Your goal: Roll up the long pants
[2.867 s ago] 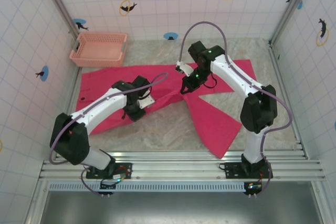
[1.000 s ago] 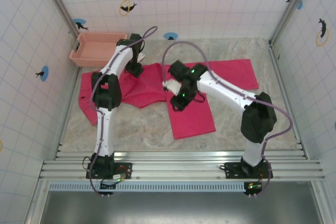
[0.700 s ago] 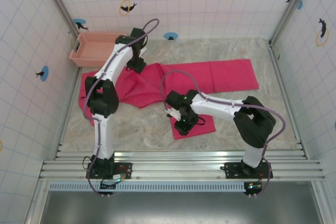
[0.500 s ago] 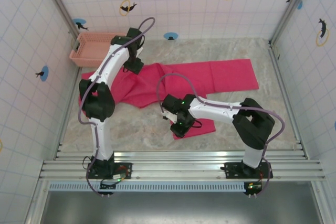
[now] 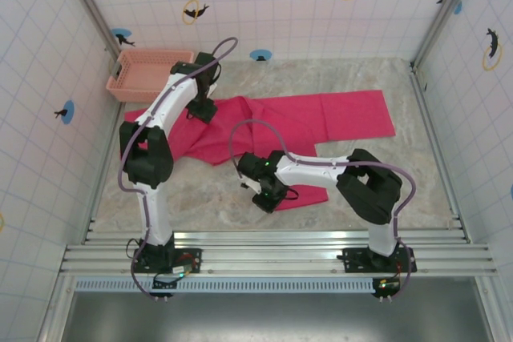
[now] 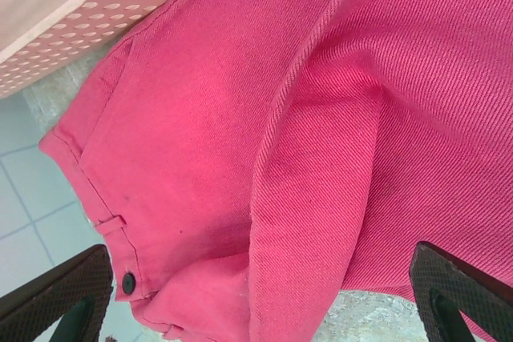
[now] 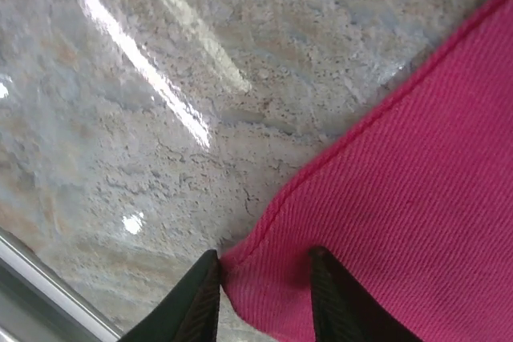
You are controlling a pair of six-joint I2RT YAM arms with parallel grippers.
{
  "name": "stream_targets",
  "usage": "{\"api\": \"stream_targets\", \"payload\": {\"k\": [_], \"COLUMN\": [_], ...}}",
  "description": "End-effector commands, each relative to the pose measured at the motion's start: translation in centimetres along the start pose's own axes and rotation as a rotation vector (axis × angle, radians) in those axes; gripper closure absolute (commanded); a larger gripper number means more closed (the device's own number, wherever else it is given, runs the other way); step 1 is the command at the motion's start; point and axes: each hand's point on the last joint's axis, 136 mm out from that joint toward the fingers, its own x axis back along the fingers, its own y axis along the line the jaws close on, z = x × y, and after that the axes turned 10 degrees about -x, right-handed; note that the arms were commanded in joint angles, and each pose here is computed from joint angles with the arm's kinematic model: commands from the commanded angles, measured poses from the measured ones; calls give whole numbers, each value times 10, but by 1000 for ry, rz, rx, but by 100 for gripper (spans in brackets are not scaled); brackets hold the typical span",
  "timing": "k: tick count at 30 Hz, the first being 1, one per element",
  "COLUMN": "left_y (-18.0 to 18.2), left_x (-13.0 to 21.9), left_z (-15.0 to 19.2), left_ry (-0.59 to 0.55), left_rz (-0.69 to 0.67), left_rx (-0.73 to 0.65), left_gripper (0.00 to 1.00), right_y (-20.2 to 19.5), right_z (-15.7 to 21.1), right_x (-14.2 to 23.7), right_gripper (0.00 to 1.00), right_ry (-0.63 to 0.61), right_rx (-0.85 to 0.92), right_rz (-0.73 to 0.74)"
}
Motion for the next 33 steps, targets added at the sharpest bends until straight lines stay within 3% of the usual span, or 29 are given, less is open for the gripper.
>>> {"api": "stream_targets", "payload": {"k": [1,3,5,13,17,23,33], "left_y": [7,7,8,10,6,-3,-15], "left_x": [9,10,10,21,23,21,27], "left_z": [9,11,12,18,23,28,39], "left_ry": [9,12,16,7,-5,13,41], "left_rz": [-21,-23,-28,-30,-17,24,85], "left_rx": [-3,-8,-10,-36,-42,-50,-59], "left_gripper": [3,3,3,3,3,3,3], "right_y": [-30,-45,-64,-161,-215,-304,-454], "right_z": [17,17,16,23,29,25,19], "right_x": [-9,5,30,170,214,232,214], "right_gripper": [79,94,100,100,100,100,100], "right_ry": [56,25,-28,-329,-423,-439,-389], "right_rx": [-31,-49,-83,-358,-490,-684,-891], "right_rz": [129,169,191,132,152,225,370]}}
